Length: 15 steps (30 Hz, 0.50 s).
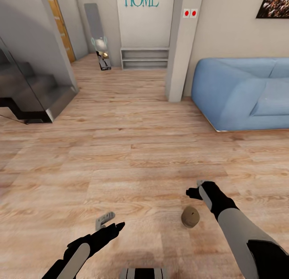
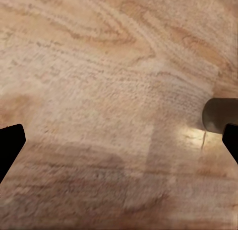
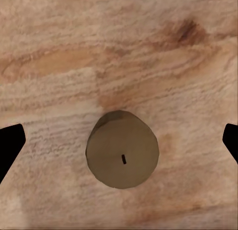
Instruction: Place each of the two pumpkins and all three candles from the living room inside a cabinet in the living room (use any cabinet), then make sure every cabinet is closed, and position the cauldron so it is next to a table in the living room.
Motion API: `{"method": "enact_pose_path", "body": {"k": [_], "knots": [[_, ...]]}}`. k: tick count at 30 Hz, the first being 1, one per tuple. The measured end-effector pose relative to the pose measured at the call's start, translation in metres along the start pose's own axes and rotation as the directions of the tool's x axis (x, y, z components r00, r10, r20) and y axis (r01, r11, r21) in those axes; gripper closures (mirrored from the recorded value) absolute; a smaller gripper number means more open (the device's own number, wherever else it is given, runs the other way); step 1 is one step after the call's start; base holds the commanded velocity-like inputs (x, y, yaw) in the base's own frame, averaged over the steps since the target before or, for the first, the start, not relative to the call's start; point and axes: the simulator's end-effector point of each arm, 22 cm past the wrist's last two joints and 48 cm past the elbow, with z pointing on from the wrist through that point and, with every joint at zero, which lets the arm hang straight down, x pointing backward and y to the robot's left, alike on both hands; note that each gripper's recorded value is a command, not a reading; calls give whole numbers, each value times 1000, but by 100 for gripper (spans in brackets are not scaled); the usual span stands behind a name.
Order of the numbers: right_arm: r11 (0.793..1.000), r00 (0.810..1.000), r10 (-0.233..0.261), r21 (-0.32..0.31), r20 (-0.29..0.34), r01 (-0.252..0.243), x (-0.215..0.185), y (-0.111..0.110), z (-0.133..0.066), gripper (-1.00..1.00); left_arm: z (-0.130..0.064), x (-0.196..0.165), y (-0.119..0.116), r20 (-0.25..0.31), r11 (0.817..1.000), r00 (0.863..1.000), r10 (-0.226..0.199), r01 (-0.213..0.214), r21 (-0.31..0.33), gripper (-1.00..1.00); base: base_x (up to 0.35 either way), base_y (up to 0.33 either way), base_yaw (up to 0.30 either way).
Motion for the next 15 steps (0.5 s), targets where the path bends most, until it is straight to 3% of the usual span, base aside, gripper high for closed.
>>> {"method": "enact_pose_path", "body": {"k": [15], "knots": [[1000, 998, -4, -1, -63, 4, 22, 1, 30, -100, 16, 20, 18, -51, 999, 998, -20, 18, -29, -100, 0, 0, 0]]}}
